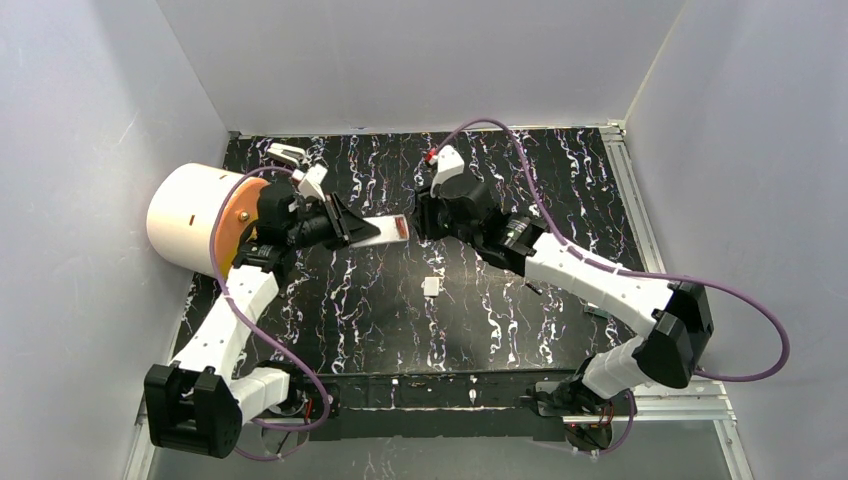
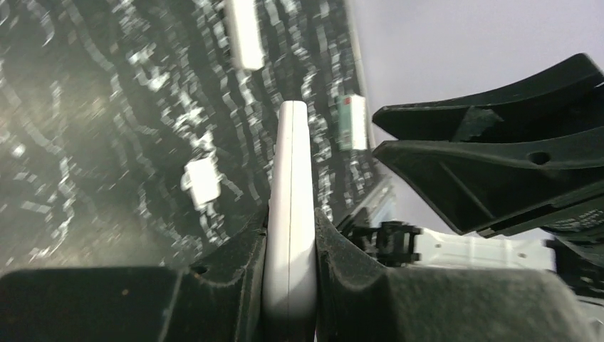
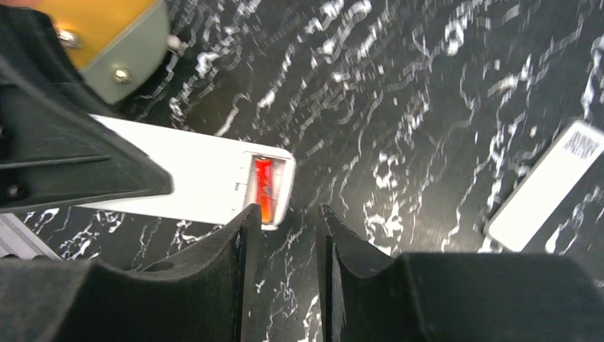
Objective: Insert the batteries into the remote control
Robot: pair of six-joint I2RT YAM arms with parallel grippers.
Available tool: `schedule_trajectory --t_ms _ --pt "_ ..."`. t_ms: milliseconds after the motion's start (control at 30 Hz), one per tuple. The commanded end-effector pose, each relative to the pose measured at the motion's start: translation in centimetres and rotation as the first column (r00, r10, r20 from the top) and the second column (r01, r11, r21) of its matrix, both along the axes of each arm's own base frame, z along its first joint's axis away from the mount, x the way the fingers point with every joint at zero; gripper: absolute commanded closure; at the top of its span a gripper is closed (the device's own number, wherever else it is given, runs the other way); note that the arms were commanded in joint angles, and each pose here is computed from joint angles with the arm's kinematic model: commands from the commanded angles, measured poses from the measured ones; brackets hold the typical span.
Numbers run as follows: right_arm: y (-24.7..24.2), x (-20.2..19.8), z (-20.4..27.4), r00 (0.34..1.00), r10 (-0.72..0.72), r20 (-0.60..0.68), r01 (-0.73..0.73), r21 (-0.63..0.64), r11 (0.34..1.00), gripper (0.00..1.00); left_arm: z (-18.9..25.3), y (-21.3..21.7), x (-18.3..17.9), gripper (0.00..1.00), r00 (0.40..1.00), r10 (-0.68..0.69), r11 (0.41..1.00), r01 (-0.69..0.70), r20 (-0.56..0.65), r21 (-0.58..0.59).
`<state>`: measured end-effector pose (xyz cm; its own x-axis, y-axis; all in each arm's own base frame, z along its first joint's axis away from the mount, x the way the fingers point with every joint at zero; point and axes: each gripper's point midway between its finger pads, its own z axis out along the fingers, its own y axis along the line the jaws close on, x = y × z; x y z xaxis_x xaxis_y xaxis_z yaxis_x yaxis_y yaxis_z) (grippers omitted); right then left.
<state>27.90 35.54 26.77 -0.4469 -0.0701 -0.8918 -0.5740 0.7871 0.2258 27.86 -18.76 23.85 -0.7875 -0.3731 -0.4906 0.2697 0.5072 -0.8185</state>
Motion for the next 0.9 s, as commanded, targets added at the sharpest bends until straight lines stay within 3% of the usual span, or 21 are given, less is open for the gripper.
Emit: schedule_trajectory --t_ms 0,200,400,533,700,867 --pt "-1.5 0.1 -3.5 0.981 -0.12 -0.156 0.134 0.083 0.988 0.57 -5.6 1.4 -1.7 1.0 0.988 0.029 0.97 0.009 -0.151 0.244" --pt "-1.1 -2.9 -10.0 0.924 -0.04 -0.38 0.083 0.096 0.992 0.58 -10.9 2.8 -3.4 1.0 0.944 0.13 0.816 0.071 -0.302 0.573" --pt "0.2 -5.0 -13.6 0.851 0.011 -0.524 0.065 0.126 0.99 0.59 -12.6 3.4 -4.7 1.0 0.911 0.212 0.662 0.134 -0.355 0.738" --pt "0.8 -5.6 -15.6 0.808 0.004 -0.589 0.087 0.127 0.988 0.59 -13.8 3.1 -5.9 1.0 0.896 0.266 0.505 0.185 -0.356 0.843" --pt "1.7 -6.8 -17.6 0.758 0.015 -0.652 0.084 0.121 0.989 0.57 -13.8 2.9 -5.9 1.0 0.894 0.302 0.413 0.191 -0.332 0.89" --pt "2.4 -7.4 -19.0 0.726 0.009 -0.688 0.11 0.13 0.985 0.48 -13.6 2.6 -5.7 1.0 0.891 0.308 0.412 0.191 -0.333 0.891"
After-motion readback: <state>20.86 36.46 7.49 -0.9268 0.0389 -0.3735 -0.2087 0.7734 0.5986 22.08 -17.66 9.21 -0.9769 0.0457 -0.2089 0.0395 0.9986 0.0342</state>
